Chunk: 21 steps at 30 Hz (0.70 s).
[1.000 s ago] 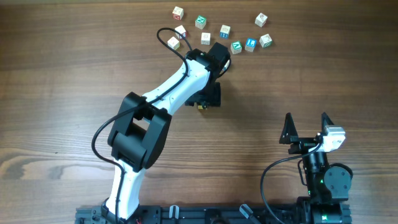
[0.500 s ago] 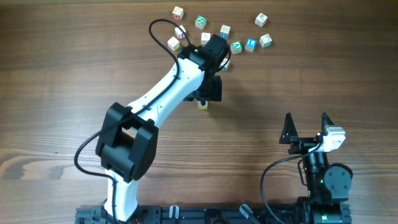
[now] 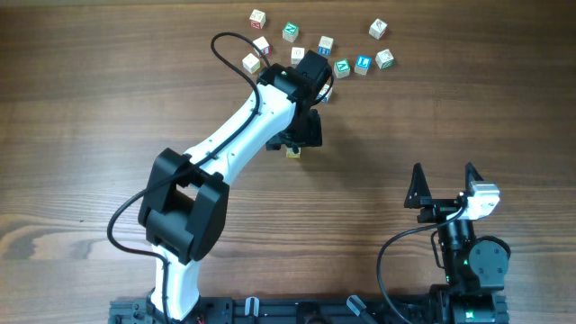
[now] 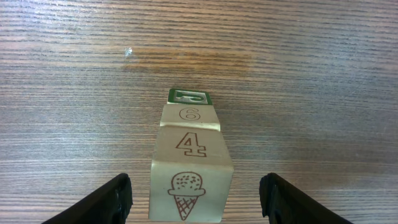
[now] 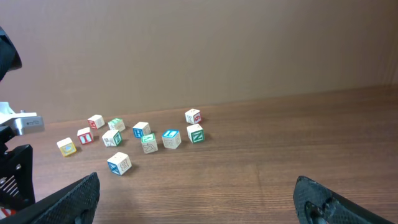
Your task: Form a tower
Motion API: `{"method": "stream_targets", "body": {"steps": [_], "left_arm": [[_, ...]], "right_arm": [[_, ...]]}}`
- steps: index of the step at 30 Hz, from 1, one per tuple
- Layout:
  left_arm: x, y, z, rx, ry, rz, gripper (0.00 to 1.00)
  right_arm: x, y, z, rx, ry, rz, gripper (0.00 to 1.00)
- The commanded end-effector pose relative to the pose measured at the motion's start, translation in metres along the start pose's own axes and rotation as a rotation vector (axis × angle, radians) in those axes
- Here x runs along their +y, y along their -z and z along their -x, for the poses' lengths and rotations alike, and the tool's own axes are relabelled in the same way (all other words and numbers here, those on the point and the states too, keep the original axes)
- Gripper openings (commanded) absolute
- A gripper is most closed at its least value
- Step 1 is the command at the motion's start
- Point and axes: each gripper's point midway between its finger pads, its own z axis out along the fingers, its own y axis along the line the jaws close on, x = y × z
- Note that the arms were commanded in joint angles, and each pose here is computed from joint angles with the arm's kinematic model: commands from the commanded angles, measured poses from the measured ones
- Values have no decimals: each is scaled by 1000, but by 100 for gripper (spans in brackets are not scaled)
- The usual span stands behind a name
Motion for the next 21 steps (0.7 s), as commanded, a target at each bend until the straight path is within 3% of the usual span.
{"method": "stream_targets", "body": {"steps": [1,8,21], "left_arm": [[-6,14,5,-30,58,-36,69],[-11,15,21,-98,66,-53,70],[-9,15,17,-81,66,-43,69]], "right_arm": [[2,0,1,-5,5,8,100],[2,0,1,-5,5,8,100],[2,0,1,-5,5,8,100]]}}
